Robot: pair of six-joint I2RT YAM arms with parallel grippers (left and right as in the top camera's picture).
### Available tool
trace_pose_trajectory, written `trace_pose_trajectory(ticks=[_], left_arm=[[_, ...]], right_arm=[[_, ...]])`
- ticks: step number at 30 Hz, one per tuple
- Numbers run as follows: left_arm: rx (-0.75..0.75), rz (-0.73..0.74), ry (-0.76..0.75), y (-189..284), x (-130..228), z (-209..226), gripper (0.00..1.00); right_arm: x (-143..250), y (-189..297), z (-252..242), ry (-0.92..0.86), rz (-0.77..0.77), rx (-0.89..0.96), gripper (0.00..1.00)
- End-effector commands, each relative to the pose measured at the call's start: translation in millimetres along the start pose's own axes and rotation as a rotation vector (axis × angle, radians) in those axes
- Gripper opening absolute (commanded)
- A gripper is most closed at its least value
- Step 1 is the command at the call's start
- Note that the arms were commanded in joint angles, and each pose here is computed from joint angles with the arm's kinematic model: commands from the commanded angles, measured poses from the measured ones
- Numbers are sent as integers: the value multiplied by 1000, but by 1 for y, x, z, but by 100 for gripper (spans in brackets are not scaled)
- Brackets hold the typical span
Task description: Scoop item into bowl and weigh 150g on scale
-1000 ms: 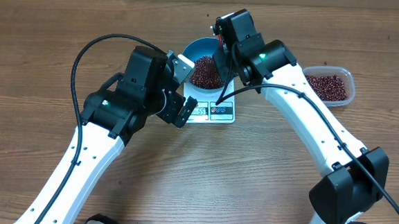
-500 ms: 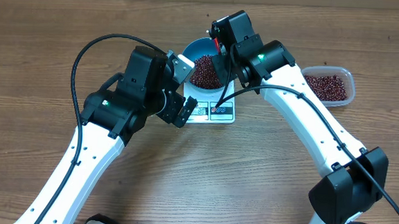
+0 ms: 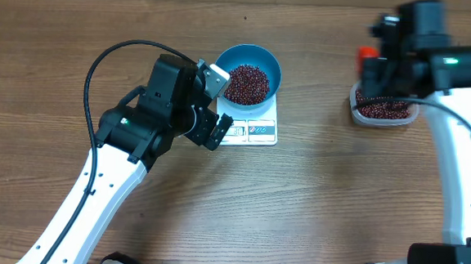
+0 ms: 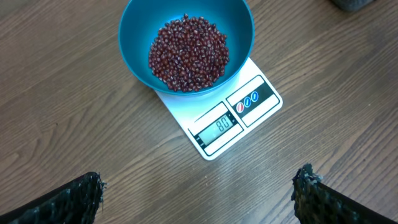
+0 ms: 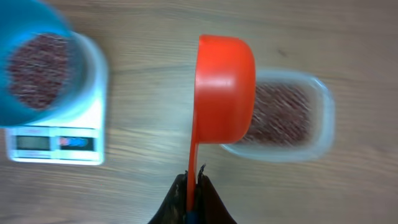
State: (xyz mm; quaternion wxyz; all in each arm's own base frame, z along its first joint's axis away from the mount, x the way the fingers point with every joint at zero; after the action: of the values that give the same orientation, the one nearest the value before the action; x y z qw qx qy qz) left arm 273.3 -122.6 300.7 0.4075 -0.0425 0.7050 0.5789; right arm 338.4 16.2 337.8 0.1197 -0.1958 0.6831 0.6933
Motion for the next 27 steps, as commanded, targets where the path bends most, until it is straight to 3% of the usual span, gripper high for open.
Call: trace_pose_trajectory(ticks=[1, 7, 18, 27], left_arm=[[9, 12, 13, -4, 1, 0, 100], [9, 12, 13, -4, 1, 0, 100], [9, 12, 13, -4, 1, 0, 99], [9, 12, 13, -4, 1, 0, 100]], right_arm=[[10, -8, -33, -27, 64, 18, 4], [25, -53, -69, -102, 194, 27, 4], [36, -139, -76, -112, 366, 0, 4], [36, -172, -58, -156, 367, -309, 4]])
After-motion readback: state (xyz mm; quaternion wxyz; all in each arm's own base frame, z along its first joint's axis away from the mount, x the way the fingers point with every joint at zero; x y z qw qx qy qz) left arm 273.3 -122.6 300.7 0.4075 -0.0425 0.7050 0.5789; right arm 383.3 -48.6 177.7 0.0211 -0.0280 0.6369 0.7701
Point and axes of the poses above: each gripper's point midway between its finger pads, its own y axis back along the fingers, its own z axis along the line the jaws close on, x = y × z, the point moved 10 cm from there along y, back along the fingers, and after that the axes turned 2 degrees about y, right-handed, at the moved point
